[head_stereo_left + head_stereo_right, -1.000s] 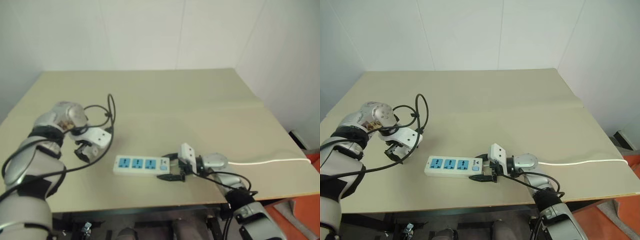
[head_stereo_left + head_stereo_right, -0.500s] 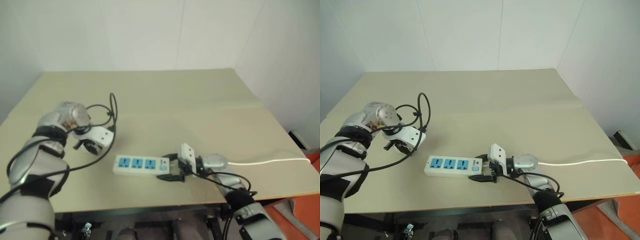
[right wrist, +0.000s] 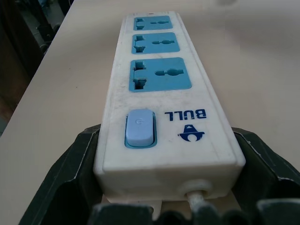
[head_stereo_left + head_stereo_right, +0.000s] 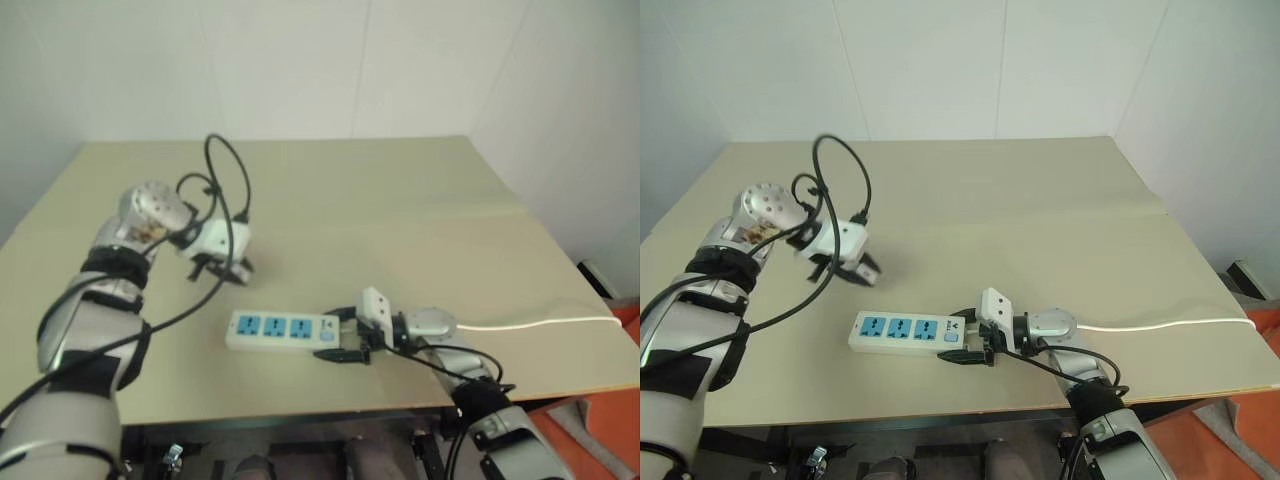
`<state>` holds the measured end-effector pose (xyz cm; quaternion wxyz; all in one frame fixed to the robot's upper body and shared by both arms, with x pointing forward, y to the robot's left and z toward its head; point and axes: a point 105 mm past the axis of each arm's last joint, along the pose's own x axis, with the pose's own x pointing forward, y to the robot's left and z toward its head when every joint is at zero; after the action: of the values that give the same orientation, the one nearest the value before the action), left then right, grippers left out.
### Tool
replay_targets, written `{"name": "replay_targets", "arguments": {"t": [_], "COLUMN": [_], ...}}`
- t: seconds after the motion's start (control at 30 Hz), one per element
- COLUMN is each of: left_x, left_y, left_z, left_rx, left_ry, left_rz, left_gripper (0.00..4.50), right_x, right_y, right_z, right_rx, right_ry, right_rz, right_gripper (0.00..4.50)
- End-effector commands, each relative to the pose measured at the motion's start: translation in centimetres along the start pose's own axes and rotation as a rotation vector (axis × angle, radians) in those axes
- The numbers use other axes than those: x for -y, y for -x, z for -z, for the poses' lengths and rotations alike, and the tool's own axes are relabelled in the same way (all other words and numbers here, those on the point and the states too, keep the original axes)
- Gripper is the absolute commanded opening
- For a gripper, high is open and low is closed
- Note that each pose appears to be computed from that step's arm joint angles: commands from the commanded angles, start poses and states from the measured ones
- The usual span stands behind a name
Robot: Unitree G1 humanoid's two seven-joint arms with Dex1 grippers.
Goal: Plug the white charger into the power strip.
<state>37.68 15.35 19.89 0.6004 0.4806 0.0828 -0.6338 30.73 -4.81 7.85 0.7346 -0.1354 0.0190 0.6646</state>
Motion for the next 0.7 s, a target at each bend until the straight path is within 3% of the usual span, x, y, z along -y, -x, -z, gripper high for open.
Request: {"name": "replay_targets", "arguments": {"t": [0.03,0.1,0.37,0.7], "left_x": [-2.1,-2.2,0.8,4.6], "left_y": [0.6,0.3,-1.8,-2.3], "left_z": [-4.6,-6.5,-9.6,-9.9], "left_rx": [0.344,0.530,0.846,0.880], "left_ry": [0.004,0.053,0.202,0.279], "left_rz": [-0.180,-0.237,-0.283,-0.199], "left_gripper": [1.06,1.06,1.06,1.06], "right_x": [-0.3,-0.2,-0.3,-0.4], "right_y": [-0.2,-0.3,-0.4,-0.5], "right_z": [0.5,0.6,0.8,1.4], "right_rx": [-0.018,-0.018,-0.018,-0.040], "right_ry": [0.006,0.009,0.001,-0.019], "right_rz": [-0.007,-0.007,-0.006,-0.069], "right_gripper": [3.43,3.43,3.43,3.43]}}
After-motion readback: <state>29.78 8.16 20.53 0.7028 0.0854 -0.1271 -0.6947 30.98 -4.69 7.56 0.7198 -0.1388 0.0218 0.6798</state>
